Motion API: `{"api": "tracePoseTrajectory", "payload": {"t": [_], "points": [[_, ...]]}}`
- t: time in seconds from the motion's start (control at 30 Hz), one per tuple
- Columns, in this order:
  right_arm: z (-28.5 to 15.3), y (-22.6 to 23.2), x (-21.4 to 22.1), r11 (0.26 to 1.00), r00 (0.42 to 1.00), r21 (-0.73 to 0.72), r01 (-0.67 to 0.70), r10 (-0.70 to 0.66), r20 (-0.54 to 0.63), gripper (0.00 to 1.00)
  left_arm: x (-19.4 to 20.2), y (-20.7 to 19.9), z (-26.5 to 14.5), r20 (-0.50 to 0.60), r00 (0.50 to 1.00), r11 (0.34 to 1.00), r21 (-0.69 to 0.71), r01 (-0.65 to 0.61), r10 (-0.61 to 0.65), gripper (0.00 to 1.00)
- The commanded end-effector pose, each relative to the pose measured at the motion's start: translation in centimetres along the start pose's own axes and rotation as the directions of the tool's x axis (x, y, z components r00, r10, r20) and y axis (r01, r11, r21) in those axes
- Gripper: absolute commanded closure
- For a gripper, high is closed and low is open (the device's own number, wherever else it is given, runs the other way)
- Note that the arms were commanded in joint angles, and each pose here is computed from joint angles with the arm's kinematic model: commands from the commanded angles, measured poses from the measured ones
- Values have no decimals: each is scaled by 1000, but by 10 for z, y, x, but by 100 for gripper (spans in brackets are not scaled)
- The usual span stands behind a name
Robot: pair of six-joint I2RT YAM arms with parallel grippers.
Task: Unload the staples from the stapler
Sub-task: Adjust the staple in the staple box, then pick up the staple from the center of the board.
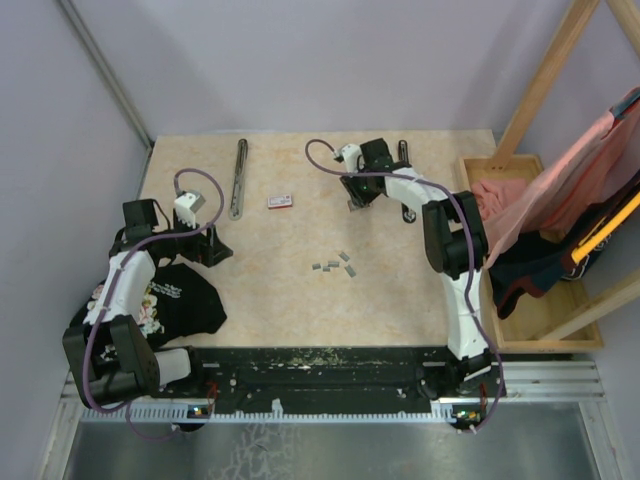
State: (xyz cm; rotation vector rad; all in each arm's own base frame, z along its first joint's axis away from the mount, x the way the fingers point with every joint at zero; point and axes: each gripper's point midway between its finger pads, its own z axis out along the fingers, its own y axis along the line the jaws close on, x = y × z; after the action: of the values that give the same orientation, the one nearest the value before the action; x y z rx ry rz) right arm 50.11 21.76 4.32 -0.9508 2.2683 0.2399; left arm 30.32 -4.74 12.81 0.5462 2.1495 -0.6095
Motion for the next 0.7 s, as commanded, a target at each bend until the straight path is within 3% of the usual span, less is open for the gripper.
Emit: {"api": "tracePoseTrajectory", "payload": {"t": [0.0,0.27,0.5,0.67], "points": [[-50,3,-61,995,985,28,95,-98,140,61,-13,0,-4,30,999,999,15,-30,30,0],[-81,66,-47,967,963,-66,244,-234,130,51,-14,-1,-5,36,999,999,17,-36,35,0],[-85,113,3,959,983,-218,183,-181,31,49,-15,-2,-6,40,999,999,17,-37,36,0],[-85,129,31,957,986,-248,151,-164,-31,48,-15,-1,-6,41,999,999,15,-37,36,0]]}}
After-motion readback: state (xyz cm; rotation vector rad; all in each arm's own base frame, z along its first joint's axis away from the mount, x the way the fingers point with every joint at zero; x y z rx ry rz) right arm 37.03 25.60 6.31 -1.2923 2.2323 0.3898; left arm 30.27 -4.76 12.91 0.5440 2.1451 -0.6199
